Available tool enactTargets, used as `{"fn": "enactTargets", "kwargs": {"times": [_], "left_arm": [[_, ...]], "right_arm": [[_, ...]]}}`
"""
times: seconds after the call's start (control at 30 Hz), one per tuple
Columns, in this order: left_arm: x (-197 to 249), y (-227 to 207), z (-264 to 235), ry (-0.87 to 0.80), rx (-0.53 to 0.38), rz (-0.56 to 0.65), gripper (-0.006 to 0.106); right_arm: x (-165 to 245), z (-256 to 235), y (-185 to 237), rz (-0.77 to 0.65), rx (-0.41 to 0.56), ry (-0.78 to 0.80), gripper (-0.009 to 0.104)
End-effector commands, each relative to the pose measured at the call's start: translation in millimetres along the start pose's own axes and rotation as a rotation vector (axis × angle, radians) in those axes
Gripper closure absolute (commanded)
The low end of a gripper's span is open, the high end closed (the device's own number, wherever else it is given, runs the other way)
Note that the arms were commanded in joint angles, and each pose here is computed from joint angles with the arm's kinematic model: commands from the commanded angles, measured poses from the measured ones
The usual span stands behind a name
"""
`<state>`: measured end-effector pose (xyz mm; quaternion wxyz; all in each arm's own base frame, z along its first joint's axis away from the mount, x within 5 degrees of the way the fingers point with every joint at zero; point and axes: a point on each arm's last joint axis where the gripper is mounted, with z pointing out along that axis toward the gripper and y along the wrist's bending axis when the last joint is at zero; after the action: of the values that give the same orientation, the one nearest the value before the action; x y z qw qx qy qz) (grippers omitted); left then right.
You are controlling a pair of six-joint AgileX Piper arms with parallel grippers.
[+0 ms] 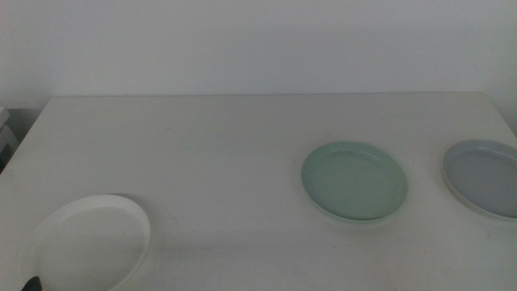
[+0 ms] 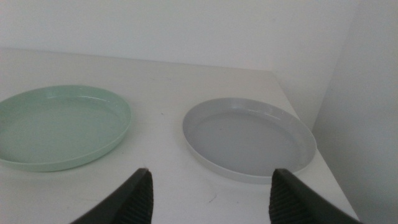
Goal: Stack the three bowls on top of each other.
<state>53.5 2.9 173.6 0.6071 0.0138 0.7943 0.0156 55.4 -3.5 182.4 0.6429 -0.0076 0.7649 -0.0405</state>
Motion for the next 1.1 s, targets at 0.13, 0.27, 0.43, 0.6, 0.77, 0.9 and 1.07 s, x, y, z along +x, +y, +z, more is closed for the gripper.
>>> {"fn": "enactTargets", "kwargs": {"times": [0.13, 0.27, 0.43, 0.6, 0.77, 0.9, 1.07], "left_arm": [[-8, -1, -2, -0.089, 0.012, -0.010, 0.012], [-8, -1, -2, -0.089, 0.012, -0.010, 0.012], [-8, -1, -2, -0.089, 0.012, -0.010, 0.012], [-8, -1, -2, -0.089, 0.012, -0.010, 0.012], [-8, -1, -2, -0.089, 0.012, -0.010, 0.012], [-8, -1, -2, -0.089, 0.012, -0.010, 0.012], [-8, -1, -2, -0.089, 0.012, -0.010, 0.012]], "right_arm": [[-10, -3, 0, 0.001, -0.001, -0.109, 0.047], [-26, -8, -1, 0.014, -0.002, -0.096, 0.047], [-65, -18, -5, 0.023, -0.002, 0.014, 0.047], [-122, -18, -8, 0.045, -0.009, 0.080, 0.047], [-165, 4, -7, 0.105, -0.050, 0.211, 0.047], [-197, 30, -6, 0.159, -0.079, 0.320, 0.047], [-226, 73, -6, 0.162, -0.090, 0.455, 0.047]]}}
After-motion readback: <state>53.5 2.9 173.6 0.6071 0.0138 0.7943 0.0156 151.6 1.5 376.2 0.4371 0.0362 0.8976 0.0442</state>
